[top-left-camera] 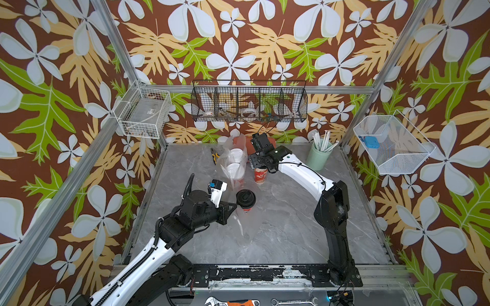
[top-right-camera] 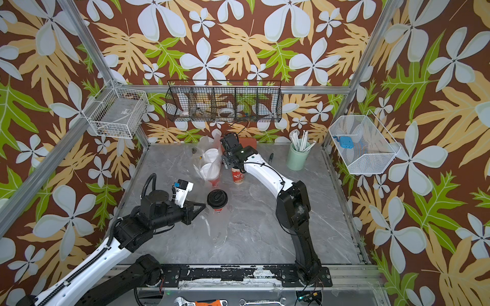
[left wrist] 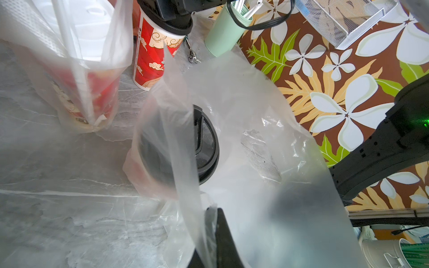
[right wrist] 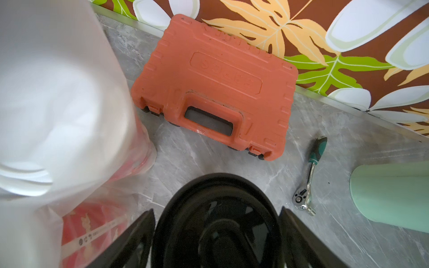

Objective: Pack milk tea into plastic carrier bags
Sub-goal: Pick up the milk tea cup at the center of the board.

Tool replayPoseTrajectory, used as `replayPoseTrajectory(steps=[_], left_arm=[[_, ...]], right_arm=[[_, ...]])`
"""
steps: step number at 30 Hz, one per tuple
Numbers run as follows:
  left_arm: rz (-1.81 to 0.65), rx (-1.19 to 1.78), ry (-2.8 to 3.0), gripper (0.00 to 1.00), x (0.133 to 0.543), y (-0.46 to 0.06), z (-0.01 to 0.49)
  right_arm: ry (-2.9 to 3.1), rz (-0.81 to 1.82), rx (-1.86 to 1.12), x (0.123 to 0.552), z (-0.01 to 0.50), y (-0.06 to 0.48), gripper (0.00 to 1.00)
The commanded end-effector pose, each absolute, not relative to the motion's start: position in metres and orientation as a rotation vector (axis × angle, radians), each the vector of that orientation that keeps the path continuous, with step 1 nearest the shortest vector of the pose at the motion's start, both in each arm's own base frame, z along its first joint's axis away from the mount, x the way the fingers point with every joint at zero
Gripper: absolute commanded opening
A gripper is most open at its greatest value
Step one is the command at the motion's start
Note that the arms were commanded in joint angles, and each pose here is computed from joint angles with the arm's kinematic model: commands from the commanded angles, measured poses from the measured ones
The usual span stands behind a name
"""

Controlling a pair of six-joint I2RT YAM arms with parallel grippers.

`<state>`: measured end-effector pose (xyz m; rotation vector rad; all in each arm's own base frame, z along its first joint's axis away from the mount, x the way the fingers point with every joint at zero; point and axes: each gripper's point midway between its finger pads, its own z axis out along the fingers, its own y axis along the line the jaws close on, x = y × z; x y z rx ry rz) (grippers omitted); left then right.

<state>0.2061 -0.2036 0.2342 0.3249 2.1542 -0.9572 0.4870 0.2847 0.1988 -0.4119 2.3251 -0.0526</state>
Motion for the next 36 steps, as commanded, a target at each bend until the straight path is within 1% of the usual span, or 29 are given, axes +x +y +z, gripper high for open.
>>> replayPoseTrajectory(steps=[1, 11, 22, 36], left_arm=[[-0.97, 0.334, 2.132, 0.0, 0.207, -0.206, 0.239], [-0.962, 0.335, 2.141, 0.0, 0.206, -0.205, 0.237], [-0.962, 0.327, 2.153, 0.0, 0.206, -0.205, 0.234], [-0.958, 0.326, 2.159, 0.0, 0.206, -0.204, 0.233]], right_arm=[[2.312, -0.036, -0.395, 0.487, 0.207, 0.284, 0.82], [2.286, 0.035, -0.39, 0.483, 0.222, 0.29, 0.84], [2.323, 0.021, -0.372, 0.486, 0.206, 0.281, 0.84], [2.361, 0.038, -0.376, 0.484, 0.189, 0.283, 0.78]])
